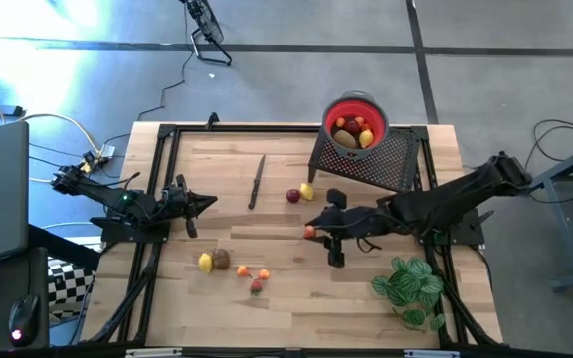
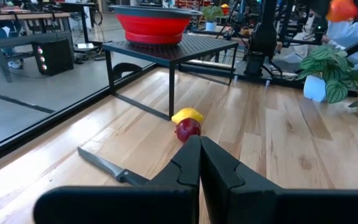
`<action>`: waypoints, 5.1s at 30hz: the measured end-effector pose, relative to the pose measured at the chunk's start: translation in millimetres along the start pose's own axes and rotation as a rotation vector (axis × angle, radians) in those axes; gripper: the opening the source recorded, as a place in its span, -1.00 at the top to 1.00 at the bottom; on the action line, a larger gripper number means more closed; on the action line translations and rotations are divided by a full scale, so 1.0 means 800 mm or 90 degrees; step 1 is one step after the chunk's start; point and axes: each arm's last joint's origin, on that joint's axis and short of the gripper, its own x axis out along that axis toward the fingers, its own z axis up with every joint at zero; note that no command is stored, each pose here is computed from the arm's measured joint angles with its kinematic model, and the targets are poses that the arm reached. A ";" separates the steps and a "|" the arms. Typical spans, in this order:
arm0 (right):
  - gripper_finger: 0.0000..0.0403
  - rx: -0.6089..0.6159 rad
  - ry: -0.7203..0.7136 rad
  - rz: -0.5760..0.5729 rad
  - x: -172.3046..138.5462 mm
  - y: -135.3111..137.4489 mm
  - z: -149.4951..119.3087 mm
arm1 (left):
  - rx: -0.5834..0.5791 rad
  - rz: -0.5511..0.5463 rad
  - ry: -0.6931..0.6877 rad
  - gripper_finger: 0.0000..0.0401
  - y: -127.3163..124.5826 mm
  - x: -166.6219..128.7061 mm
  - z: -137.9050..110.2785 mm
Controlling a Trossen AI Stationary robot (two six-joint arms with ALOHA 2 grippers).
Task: Pick & Place Fruit
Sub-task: Put the orange pear into the red strainer bowl on the shelf
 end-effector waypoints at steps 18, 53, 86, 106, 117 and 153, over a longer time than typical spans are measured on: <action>0.27 0.003 -0.091 -0.171 -0.037 -0.017 0.019 | 0.014 0.000 -0.001 1.00 0.000 0.000 0.000; 0.27 0.032 -0.096 -0.240 -0.030 -0.053 0.026 | 0.024 -0.170 -0.007 1.00 -0.020 0.015 -0.010; 0.27 0.001 -0.086 -0.251 -0.030 -0.054 0.025 | 0.121 -0.170 0.041 1.00 0.035 0.049 0.014; 0.27 0.056 -0.118 -0.409 -0.052 -0.128 0.040 | 0.117 -0.140 0.080 1.00 0.038 0.049 0.008; 0.27 0.061 -0.111 -0.557 -0.077 -0.206 0.044 | 0.117 -0.138 0.080 1.00 0.038 0.049 0.008; 0.27 0.246 0.137 -0.484 -0.049 -0.359 -0.043 | 0.118 -0.111 0.087 1.00 0.039 0.049 0.007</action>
